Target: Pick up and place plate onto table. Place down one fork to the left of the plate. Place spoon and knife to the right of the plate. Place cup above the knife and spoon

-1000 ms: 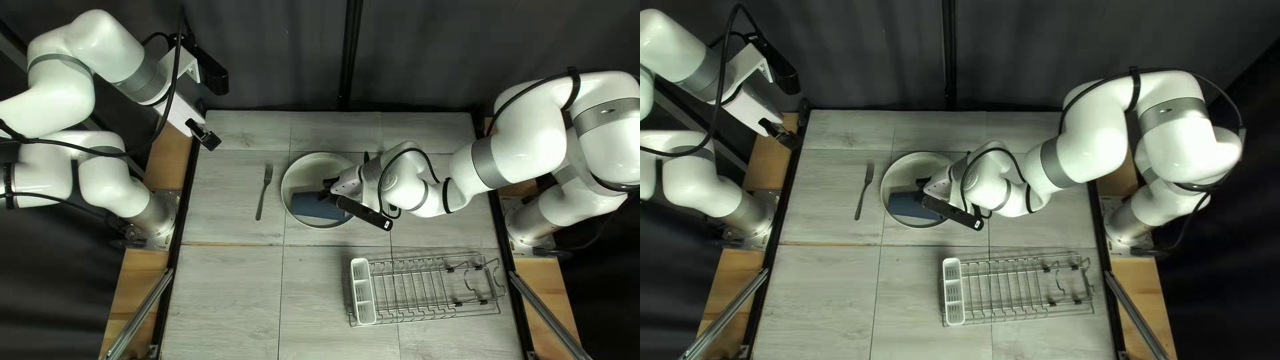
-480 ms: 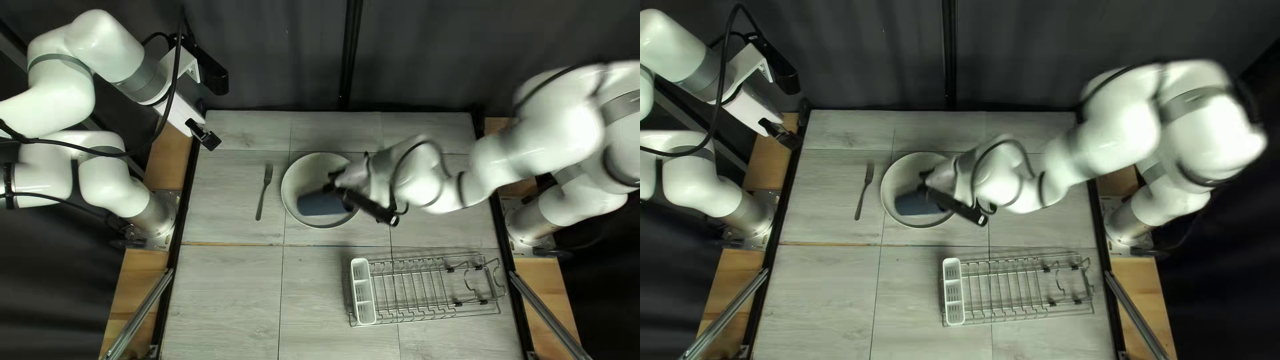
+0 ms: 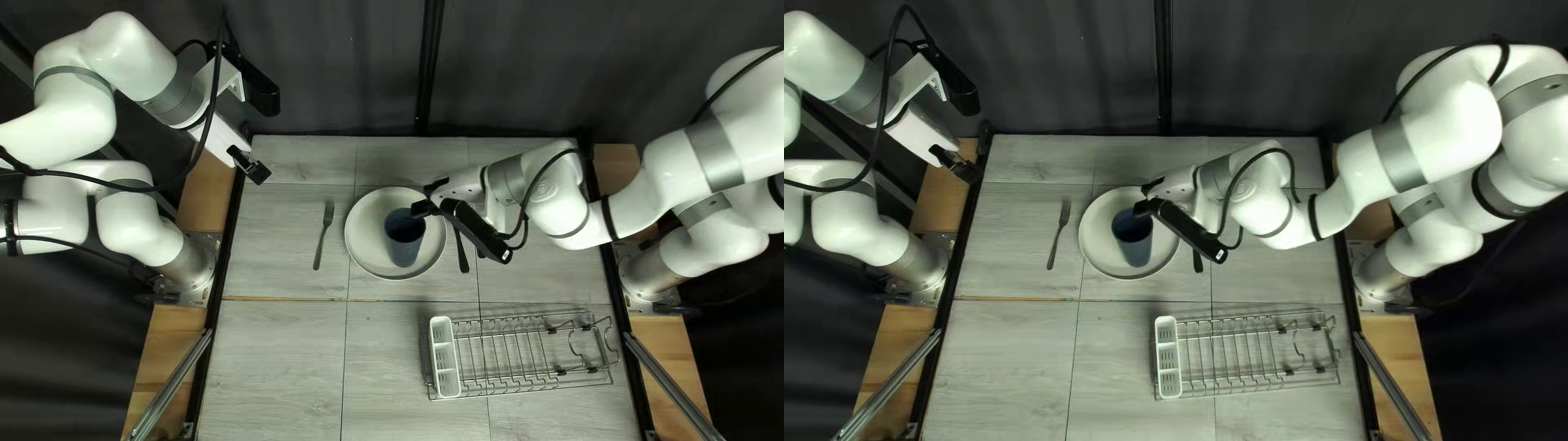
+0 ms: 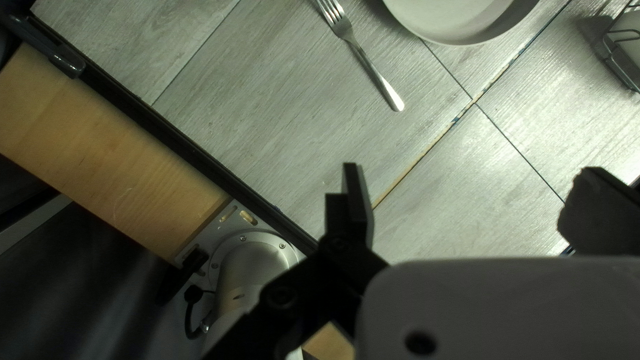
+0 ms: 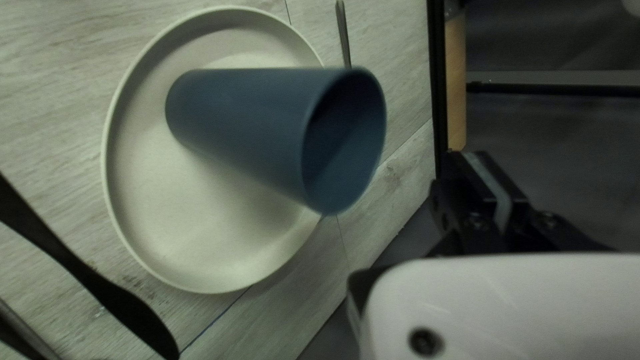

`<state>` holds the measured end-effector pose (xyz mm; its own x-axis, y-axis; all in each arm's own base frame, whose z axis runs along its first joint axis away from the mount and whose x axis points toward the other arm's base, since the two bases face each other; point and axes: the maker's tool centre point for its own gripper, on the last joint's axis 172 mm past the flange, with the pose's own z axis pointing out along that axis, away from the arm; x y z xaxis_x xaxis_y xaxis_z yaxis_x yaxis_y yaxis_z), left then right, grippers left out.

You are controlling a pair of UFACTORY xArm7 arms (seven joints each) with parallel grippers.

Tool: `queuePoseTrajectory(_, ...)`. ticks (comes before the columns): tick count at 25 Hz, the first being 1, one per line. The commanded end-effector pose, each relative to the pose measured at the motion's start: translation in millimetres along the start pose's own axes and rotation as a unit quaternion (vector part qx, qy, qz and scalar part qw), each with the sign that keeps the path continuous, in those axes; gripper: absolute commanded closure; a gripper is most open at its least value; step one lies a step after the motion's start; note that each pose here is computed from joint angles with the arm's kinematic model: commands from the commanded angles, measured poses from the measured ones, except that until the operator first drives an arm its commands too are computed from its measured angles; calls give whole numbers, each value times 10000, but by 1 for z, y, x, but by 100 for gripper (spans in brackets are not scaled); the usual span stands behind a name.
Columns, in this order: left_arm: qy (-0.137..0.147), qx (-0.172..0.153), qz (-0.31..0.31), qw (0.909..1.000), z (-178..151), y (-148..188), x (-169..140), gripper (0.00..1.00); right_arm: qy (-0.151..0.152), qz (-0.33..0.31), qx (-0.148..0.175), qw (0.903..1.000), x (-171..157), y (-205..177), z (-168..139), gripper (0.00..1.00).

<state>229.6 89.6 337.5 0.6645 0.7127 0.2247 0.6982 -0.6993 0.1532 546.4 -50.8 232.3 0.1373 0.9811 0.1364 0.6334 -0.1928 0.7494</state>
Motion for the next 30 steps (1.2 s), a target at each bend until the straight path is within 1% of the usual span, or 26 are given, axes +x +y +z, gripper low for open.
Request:
queuePoseTrajectory(1, 0, 0, 0, 10000, 0, 0, 0, 0, -65, 17, 135, 9999, 0, -10, -4, 0)
queuePoseTrajectory(22, 0, 0, 0, 10000, 0, 0, 0, 0, -65, 17, 135, 9999, 0, -10, -4, 0)
queuePoseTrajectory(24, 0, 0, 0, 10000, 0, 0, 0, 0, 16, 86, 120, 9999, 4, -6, -9, 0)
queuePoseTrajectory(30, 0, 0, 0, 10000, 0, 0, 0, 0, 16, 86, 120, 9999, 4, -6, -9, 0)
